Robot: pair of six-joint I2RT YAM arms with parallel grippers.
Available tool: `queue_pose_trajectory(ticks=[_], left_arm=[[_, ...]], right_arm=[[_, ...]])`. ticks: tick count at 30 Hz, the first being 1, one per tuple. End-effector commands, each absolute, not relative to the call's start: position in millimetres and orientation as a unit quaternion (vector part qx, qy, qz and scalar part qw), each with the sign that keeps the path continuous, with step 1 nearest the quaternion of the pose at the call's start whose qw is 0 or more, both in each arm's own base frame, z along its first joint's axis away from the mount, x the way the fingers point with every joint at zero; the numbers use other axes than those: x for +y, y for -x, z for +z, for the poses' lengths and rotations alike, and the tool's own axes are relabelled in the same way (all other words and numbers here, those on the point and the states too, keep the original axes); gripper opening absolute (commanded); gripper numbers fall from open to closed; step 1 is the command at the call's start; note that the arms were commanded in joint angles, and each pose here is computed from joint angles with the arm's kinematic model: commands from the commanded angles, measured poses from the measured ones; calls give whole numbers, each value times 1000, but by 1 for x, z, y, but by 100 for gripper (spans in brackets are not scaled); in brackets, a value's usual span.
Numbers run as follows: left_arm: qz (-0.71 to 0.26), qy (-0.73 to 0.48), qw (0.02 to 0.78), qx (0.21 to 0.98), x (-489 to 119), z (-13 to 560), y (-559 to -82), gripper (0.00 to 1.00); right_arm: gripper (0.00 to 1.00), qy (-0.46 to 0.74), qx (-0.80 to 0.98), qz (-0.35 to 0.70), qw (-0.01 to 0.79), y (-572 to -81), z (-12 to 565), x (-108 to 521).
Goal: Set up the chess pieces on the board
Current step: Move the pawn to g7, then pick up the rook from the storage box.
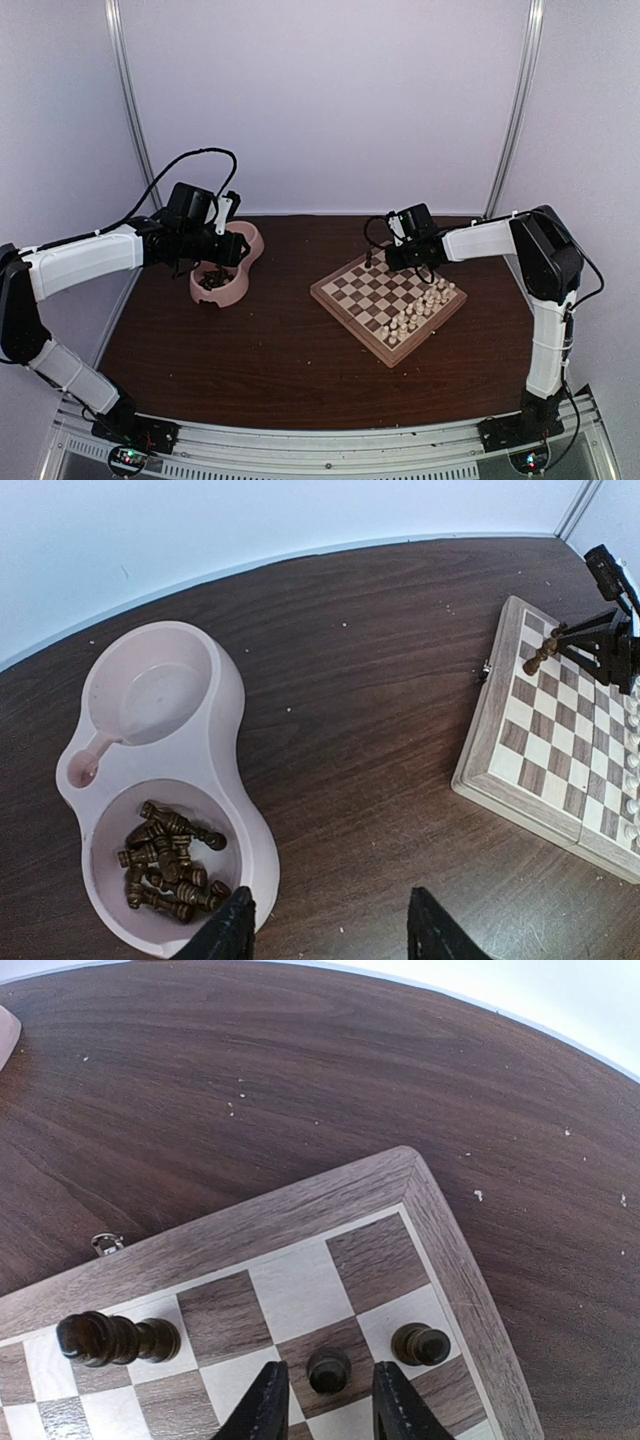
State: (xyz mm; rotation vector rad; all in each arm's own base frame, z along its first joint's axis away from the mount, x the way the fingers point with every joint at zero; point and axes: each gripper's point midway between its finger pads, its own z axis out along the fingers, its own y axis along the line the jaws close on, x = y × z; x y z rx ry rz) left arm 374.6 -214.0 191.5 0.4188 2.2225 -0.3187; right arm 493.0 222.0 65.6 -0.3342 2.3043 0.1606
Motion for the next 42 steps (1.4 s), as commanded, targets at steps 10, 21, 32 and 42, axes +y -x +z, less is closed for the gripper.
queue_pose_trajectory(ticks=[10, 21, 32, 42], left_arm=[[-131, -170, 438, 873, -217, 209, -384, 53], [-132, -170, 438, 873, -218, 211, -384, 53], [-153, -100, 398, 899, -192, 186, -395, 52], [-95, 7, 291, 952, -150, 129, -412, 43]], right_arm=[[38, 132, 897, 64, 416, -498, 97, 221], [42, 136, 885, 80, 439, -498, 136, 225], [43, 153, 869, 153, 445, -470, 171, 239], [43, 170, 862, 188, 439, -436, 183, 246]])
